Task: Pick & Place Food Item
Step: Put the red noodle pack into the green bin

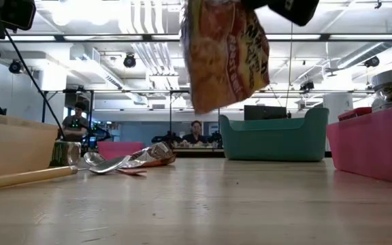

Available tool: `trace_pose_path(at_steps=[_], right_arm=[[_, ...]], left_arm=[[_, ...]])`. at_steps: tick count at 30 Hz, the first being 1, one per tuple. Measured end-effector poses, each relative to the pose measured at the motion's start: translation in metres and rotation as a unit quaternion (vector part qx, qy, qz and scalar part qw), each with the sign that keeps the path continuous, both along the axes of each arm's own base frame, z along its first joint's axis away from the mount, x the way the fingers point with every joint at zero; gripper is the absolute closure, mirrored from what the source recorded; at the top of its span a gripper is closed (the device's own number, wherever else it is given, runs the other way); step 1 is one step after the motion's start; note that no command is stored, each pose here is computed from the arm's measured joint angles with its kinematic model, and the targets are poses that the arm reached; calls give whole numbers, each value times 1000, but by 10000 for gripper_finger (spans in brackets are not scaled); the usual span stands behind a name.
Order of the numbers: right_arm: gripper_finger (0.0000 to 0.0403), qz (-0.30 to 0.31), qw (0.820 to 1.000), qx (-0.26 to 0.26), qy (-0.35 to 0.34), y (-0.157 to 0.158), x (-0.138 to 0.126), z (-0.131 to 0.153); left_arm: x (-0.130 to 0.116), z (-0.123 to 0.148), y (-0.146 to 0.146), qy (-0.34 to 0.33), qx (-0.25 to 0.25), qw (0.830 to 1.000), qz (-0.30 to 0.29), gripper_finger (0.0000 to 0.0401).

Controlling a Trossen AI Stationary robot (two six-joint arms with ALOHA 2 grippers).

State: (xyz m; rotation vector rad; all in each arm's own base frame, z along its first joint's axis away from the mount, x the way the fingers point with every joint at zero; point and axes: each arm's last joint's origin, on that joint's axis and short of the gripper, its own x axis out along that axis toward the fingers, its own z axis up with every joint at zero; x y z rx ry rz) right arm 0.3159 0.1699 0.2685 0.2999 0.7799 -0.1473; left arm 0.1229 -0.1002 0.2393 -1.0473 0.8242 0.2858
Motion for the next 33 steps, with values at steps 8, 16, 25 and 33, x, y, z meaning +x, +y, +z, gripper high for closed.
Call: trace_pose_path(at_steps=[8,16,25,33], right_arm=[[395,-55,998,9,-37,-25,-18,36],[395,-99,992,17,-71,-64,-34,69],[395,-175,983,-1,-61,-124,-51,88],[395,-218,975,-3,-43,-182,-63,96]], left_arm=[[0,0,0,-1,1,1000,2,288],[0,0,0,0,1,1000,2,288],[0,0,0,-1,2,1000,2,288],[0,0,0,-1,2,1000,1,288]])
